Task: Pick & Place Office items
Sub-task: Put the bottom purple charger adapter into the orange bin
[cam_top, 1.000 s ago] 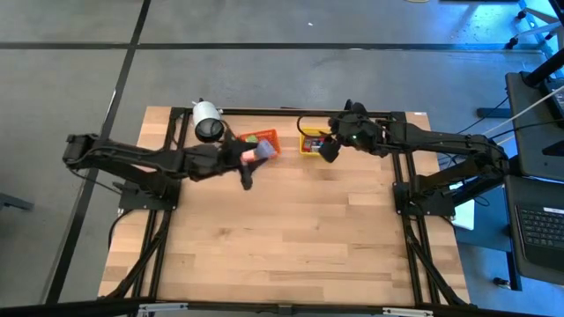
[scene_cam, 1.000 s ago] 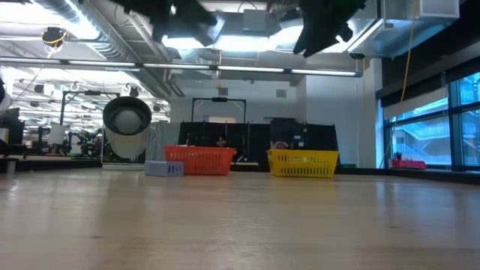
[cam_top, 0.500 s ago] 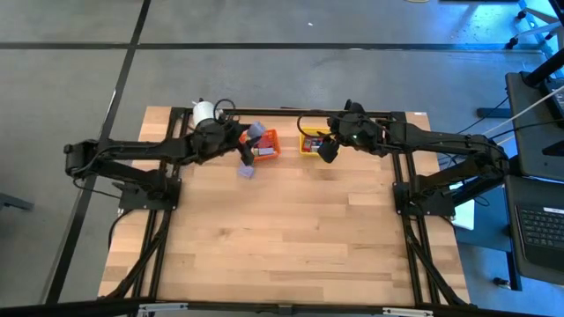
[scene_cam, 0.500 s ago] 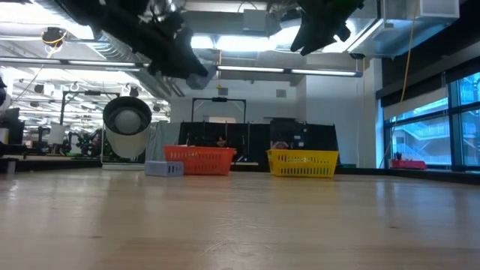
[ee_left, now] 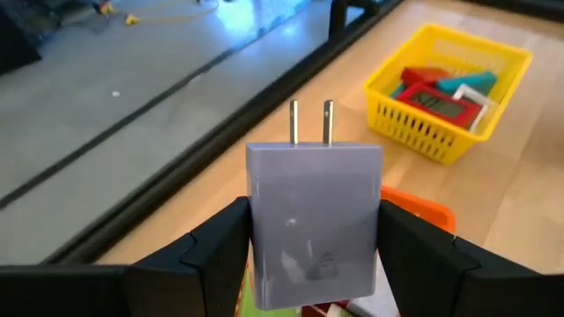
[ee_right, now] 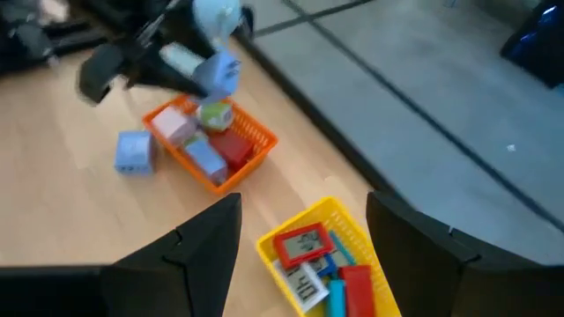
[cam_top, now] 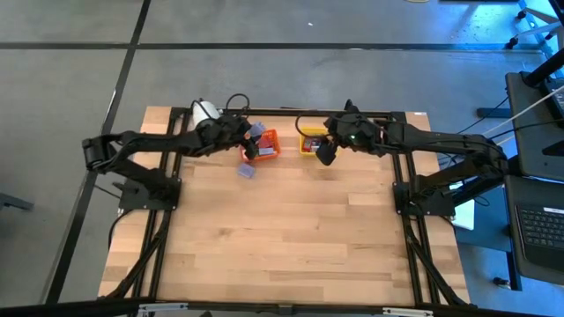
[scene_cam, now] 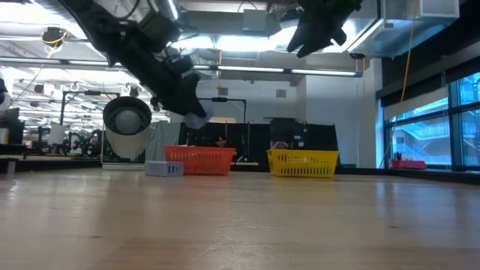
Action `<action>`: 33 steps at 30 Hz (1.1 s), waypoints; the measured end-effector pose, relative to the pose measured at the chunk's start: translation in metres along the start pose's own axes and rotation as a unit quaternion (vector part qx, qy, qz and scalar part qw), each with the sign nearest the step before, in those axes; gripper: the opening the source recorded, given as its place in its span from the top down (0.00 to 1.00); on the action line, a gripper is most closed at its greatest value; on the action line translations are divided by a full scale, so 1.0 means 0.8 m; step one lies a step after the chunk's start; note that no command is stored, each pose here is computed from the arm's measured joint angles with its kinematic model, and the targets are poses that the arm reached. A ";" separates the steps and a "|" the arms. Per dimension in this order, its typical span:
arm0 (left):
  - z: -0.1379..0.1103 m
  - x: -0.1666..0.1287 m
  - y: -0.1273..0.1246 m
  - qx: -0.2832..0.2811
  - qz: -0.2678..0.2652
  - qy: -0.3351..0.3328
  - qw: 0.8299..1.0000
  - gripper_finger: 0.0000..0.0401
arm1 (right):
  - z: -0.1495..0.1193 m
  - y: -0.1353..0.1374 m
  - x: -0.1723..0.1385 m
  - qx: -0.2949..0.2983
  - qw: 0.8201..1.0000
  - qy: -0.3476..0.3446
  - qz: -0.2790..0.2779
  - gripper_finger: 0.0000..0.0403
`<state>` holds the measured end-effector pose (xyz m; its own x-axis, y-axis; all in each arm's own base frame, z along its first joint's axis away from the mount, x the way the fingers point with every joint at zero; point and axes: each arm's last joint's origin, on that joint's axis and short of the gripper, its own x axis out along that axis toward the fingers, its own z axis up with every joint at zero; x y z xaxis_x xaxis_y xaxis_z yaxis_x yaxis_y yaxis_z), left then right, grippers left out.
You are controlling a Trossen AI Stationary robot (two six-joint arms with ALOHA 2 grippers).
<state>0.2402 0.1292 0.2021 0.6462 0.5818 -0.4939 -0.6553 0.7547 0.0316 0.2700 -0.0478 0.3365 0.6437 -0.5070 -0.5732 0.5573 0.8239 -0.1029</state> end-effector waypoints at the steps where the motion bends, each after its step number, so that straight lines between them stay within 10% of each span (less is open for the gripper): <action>1: -0.002 0.003 0.001 -0.004 -0.003 0.005 1.000 0.46 | -0.001 0.002 0.004 -0.003 1.000 0.007 0.006 0.39; 33: -0.019 0.024 0.008 -0.047 -0.047 0.092 0.993 0.46 | -0.009 0.030 0.055 -0.021 0.999 0.027 0.014 0.39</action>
<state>0.2426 0.1407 0.1791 0.6299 0.4373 -0.6418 -0.6343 0.7665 -0.1002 0.3076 -0.0487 0.3030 0.6288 -0.4703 -0.6192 0.5168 0.8478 -0.1192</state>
